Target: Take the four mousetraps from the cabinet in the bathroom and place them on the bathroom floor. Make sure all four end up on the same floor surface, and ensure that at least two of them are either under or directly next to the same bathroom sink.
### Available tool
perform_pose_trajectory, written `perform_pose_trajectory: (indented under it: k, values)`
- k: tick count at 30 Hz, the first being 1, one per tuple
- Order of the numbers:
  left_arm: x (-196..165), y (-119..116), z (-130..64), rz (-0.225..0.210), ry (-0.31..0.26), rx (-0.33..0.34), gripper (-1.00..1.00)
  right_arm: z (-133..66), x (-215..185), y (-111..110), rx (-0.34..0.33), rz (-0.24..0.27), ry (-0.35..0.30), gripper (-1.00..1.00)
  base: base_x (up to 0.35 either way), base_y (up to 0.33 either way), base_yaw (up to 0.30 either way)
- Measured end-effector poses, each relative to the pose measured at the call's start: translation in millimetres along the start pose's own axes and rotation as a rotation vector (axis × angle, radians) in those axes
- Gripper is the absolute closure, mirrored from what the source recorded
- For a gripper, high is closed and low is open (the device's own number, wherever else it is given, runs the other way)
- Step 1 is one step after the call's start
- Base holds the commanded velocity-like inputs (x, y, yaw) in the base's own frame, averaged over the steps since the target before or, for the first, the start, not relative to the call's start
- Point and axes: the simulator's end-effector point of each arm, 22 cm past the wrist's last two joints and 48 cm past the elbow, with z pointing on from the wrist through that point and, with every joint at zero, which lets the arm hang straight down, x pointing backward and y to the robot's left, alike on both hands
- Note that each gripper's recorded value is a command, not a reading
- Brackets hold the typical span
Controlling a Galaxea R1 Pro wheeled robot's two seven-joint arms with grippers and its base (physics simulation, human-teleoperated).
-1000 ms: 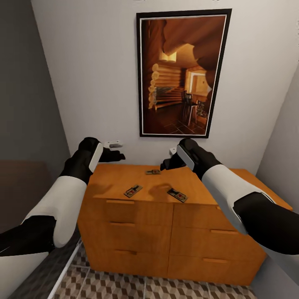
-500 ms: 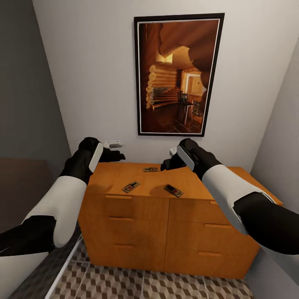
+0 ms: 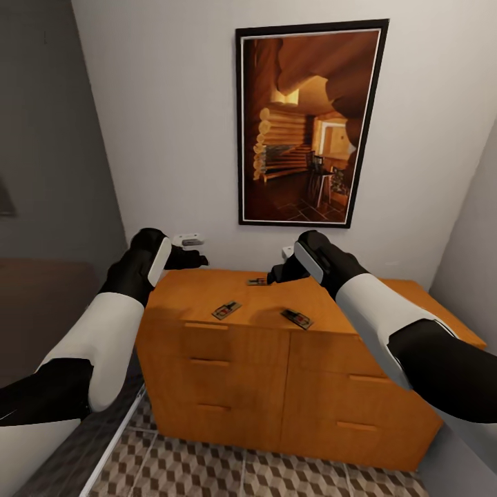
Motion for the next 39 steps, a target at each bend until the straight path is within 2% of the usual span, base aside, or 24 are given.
perform_pose_trajectory:
  k: [12,27,39]
  values:
    - [0,0,0.1,0.000,0.000,0.000,-1.00,0.0,0,-2,0.002,0.002,0.001,-1.00,0.000,-0.009,0.035]
    - [1,-10,1.0,0.004,0.001,0.014,-1.00,-0.2,0,-3,0.006,0.000,0.000,-1.00,0.000,-0.221,0.001]
    - [0,-11,0.7,0.004,0.000,0.014,-1.00,-0.2,0,-4,0.008,-0.001,0.000,-1.00,0.000,-0.045,0.000]
